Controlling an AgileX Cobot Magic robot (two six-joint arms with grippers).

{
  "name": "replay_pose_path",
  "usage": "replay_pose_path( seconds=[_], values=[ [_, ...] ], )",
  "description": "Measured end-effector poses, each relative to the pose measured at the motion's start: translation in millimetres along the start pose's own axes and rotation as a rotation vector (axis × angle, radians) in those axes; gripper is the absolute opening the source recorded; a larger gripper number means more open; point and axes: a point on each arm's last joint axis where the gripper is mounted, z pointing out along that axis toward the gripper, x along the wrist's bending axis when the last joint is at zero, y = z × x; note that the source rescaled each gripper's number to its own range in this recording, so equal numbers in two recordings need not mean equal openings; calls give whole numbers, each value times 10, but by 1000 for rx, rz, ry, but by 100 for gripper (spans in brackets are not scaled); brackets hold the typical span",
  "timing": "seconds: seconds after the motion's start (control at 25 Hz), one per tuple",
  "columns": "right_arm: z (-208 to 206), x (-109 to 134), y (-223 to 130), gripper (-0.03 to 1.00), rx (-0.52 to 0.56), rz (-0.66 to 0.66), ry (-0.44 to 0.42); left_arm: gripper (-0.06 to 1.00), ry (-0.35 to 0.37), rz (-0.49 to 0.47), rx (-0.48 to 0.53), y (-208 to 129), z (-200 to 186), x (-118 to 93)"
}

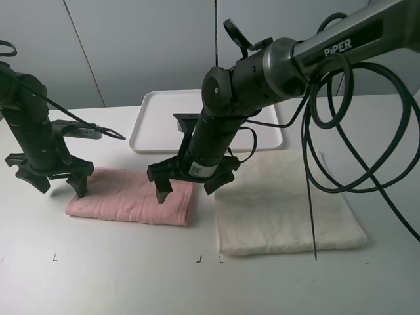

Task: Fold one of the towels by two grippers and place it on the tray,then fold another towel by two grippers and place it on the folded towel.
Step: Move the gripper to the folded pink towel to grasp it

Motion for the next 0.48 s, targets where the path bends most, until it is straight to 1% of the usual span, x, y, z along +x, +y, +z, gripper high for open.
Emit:
replay_pose_path(
  seconds=[0.2, 0.48],
  values=[
    [16, 13, 38, 100, -17, 29, 9, 96, -1, -1, 0, 0, 0, -1],
    [136, 57, 127, 100, 20, 50, 15, 96, -4, -4, 0, 0, 0, -4]
  ],
)
